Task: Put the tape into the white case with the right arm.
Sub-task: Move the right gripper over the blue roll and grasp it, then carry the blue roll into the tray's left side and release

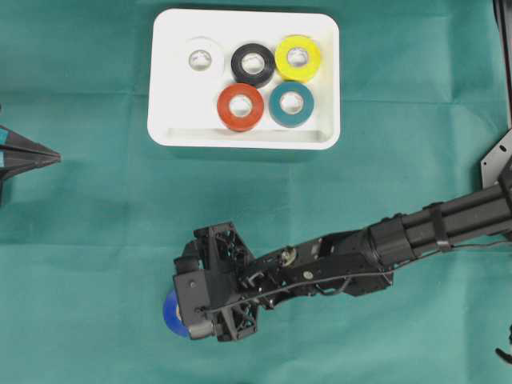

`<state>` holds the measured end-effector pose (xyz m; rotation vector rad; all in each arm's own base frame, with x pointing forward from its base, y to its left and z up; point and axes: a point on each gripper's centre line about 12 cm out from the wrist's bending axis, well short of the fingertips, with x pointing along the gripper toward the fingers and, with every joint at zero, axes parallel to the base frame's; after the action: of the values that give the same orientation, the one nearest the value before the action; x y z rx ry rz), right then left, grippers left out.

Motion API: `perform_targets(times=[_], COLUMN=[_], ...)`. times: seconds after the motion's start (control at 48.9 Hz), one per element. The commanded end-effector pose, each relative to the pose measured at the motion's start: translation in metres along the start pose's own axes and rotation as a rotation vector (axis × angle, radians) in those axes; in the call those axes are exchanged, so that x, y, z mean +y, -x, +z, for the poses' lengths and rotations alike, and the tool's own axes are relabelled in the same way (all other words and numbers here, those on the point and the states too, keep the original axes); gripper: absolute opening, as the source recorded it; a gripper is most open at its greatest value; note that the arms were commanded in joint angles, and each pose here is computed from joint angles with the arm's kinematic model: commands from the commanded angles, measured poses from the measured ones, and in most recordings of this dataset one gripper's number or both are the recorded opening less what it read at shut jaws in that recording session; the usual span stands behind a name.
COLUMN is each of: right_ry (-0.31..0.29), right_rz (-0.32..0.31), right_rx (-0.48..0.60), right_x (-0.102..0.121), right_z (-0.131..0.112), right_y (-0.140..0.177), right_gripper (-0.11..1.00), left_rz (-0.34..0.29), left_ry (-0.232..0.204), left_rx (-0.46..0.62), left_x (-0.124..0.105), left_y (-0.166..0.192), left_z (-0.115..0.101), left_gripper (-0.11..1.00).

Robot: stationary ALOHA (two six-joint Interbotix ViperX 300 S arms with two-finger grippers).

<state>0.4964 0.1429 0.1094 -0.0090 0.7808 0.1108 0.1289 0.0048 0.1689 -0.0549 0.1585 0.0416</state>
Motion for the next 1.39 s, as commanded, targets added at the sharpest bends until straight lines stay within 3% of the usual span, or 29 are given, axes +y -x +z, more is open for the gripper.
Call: perform_targets(times=[0.0, 0.143, 0.819, 0.88, 1.105, 1.208, 1.371], right_ry=[-0.029, -0.063, -0.117, -0.125, -0.130, -0.130, -0.130], right_rz=[-0.005, -0.033, -0.069, -0.068, -0.064, -0.055, -0.051], right_rx=[-0.024, 0.009, 0.053, 0.056, 0.053, 0.041, 0.031], right_x=[0.003, 0.000, -0.003, -0.004, -0.005, -0.004, -0.003], right_z=[0.016, 0.016, 0.015, 0.015, 0.015, 0.017, 0.020], right_y=[0.009, 0.007, -0.010, -0.010, -0.011, -0.011, -0.009], right_gripper=[0.62, 0.62, 0.60, 0.55, 0.10, 0.03, 0.03], left_rz=[-0.002, -0.002, -0.002, -0.002, -0.002, -0.002, -0.002], left_ry=[0.001, 0.001, 0.001, 0.001, 0.001, 0.001, 0.001], left_rx=[-0.009, -0.009, -0.009, -0.009, -0.008, -0.009, -0.008], left_x=[0.000, 0.000, 0.000, 0.000, 0.000, 0.000, 0.000], left_y=[-0.001, -0.001, -0.001, -0.001, -0.001, -0.001, -0.001], left_z=[0.005, 0.005, 0.005, 0.005, 0.004, 0.005, 0.004], left_gripper=[0.00, 0.00, 0.00, 0.00, 0.00, 0.00, 0.00])
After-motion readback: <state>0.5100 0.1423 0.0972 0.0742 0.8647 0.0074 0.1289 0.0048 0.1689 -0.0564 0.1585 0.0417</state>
